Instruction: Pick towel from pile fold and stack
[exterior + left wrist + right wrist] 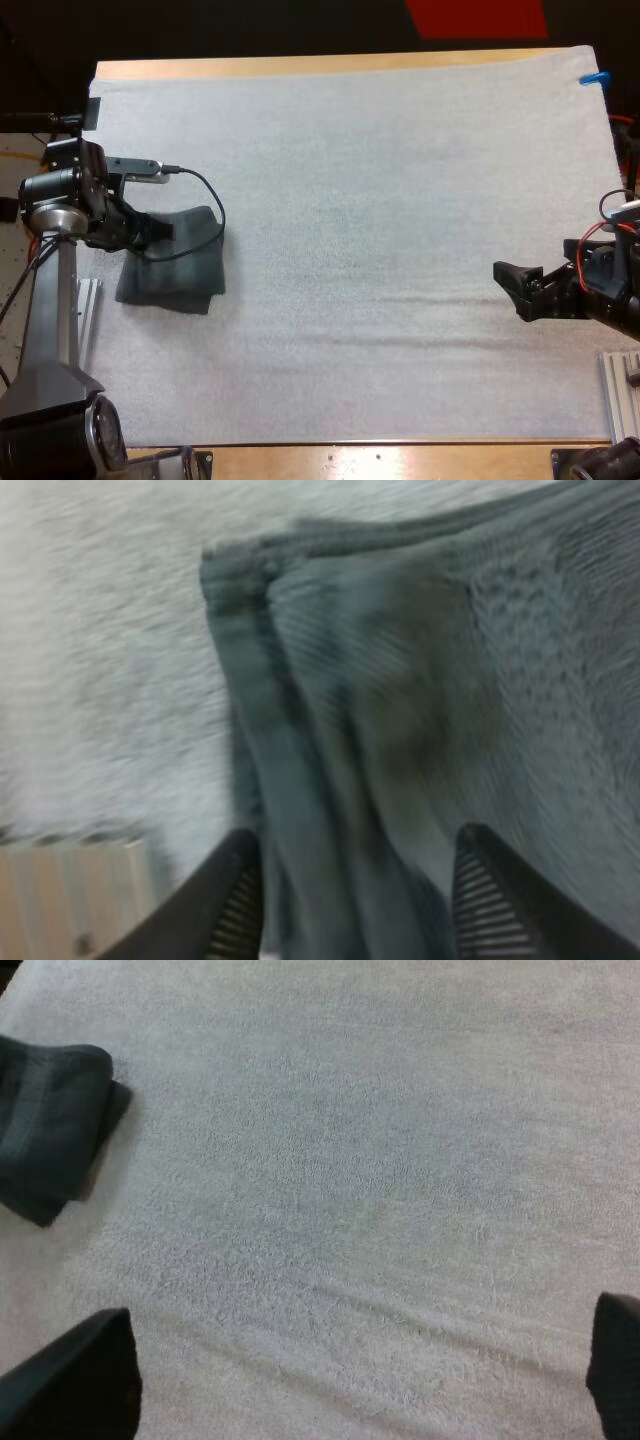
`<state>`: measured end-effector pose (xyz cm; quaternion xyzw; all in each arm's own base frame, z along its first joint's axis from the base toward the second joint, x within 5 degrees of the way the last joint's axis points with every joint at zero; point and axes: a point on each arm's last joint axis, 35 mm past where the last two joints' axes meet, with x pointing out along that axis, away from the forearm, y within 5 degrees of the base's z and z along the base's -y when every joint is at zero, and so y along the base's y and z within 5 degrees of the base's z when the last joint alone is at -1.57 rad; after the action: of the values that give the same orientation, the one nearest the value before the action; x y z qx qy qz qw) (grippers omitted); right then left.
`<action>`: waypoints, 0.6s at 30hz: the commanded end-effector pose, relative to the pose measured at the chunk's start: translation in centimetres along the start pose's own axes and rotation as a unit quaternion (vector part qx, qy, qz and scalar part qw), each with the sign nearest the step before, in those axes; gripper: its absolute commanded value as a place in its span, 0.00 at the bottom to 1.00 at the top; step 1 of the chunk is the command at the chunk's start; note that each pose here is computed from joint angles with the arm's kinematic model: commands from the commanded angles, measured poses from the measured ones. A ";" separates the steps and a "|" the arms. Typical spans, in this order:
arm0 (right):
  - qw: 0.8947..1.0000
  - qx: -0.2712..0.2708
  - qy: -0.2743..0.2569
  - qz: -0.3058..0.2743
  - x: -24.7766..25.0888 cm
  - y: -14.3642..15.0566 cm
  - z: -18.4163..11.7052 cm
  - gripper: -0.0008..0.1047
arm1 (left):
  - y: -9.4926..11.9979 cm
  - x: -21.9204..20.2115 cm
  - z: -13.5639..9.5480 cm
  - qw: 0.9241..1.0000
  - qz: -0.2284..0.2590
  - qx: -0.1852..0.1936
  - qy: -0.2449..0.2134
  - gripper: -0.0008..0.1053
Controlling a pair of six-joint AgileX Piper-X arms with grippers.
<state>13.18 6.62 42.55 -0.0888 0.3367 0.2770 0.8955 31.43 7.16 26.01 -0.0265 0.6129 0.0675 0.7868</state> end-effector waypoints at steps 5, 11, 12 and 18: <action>1.000 -0.001 -0.007 0.001 -0.2 0.0 0.1 0.84 | 0.2 -0.7 0.5 0.999 0.046 0.007 -0.013 0.43; 0.999 -0.004 -0.023 0.024 -0.2 0.2 0.4 0.84 | -0.7 -3.8 0.8 0.997 0.039 0.009 -0.063 0.43; 0.999 -0.006 -0.030 0.027 -0.2 0.2 0.6 0.84 | -1.1 -4.6 0.6 0.997 0.036 0.011 -0.074 0.42; 0.998 -0.009 -0.056 0.024 -0.1 0.1 1.2 0.84 | -4.7 -9.2 -1.0 0.988 0.015 0.062 -0.144 0.42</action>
<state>13.69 7.03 43.40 -0.0754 0.2910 0.3008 0.9051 29.05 1.71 33.91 0.0444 0.5062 0.0416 0.8603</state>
